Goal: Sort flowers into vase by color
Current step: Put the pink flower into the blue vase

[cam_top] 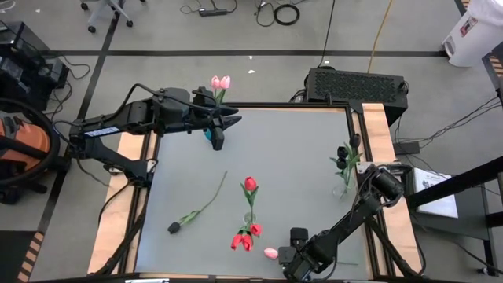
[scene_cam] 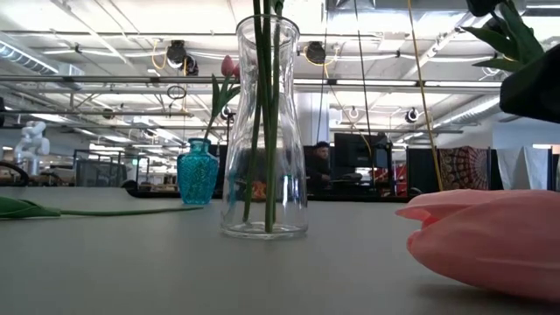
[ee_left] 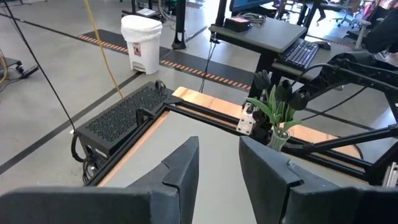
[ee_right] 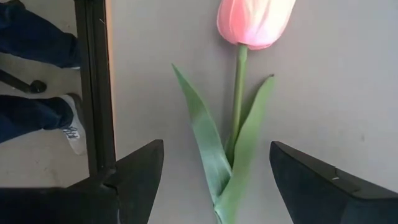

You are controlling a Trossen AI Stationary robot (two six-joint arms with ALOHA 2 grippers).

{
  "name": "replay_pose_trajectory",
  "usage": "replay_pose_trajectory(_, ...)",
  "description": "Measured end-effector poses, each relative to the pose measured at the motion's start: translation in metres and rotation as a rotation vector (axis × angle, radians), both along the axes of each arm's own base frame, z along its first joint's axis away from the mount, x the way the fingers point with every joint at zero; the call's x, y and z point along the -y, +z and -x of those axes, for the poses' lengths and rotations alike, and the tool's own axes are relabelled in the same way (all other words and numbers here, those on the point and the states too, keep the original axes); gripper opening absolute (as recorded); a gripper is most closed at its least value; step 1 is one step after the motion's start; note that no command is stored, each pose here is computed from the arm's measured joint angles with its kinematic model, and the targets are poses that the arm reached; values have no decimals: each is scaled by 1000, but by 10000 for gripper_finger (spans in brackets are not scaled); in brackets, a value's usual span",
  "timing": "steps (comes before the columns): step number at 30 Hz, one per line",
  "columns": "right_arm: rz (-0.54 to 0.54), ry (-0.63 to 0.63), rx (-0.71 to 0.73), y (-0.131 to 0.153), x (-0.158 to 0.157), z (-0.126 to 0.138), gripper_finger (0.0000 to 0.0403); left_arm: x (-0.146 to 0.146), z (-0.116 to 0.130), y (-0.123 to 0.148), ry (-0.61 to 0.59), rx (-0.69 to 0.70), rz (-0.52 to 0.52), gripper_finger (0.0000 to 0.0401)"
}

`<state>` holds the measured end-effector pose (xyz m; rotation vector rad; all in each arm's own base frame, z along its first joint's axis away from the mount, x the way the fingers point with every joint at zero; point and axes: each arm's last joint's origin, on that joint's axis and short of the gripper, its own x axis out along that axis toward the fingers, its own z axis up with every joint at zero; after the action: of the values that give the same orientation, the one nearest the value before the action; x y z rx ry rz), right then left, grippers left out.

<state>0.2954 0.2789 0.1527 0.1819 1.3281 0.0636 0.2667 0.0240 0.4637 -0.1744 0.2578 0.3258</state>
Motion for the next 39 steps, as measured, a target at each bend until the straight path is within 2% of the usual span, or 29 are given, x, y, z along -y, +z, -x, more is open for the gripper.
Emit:
replay_pose_trajectory(7,-2,3,5,-2,-1,-1,284,0,0,0,-1,1,0,123)
replay_pose_trajectory(12,-1,3,3,-2,-1,-1,263,0,0,0,-1,1,1,123)
replay_pose_trajectory(32,16,4,-24,-3,2,1,50,2,0,1,-9,7,0,123)
replay_pose_trajectory(36,21,4,-30,-3,2,1,14,2,0,1,-9,7,0,123)
replay_pose_trajectory(39,24,4,-33,-3,3,2,5,2,0,1,-9,7,0,123)
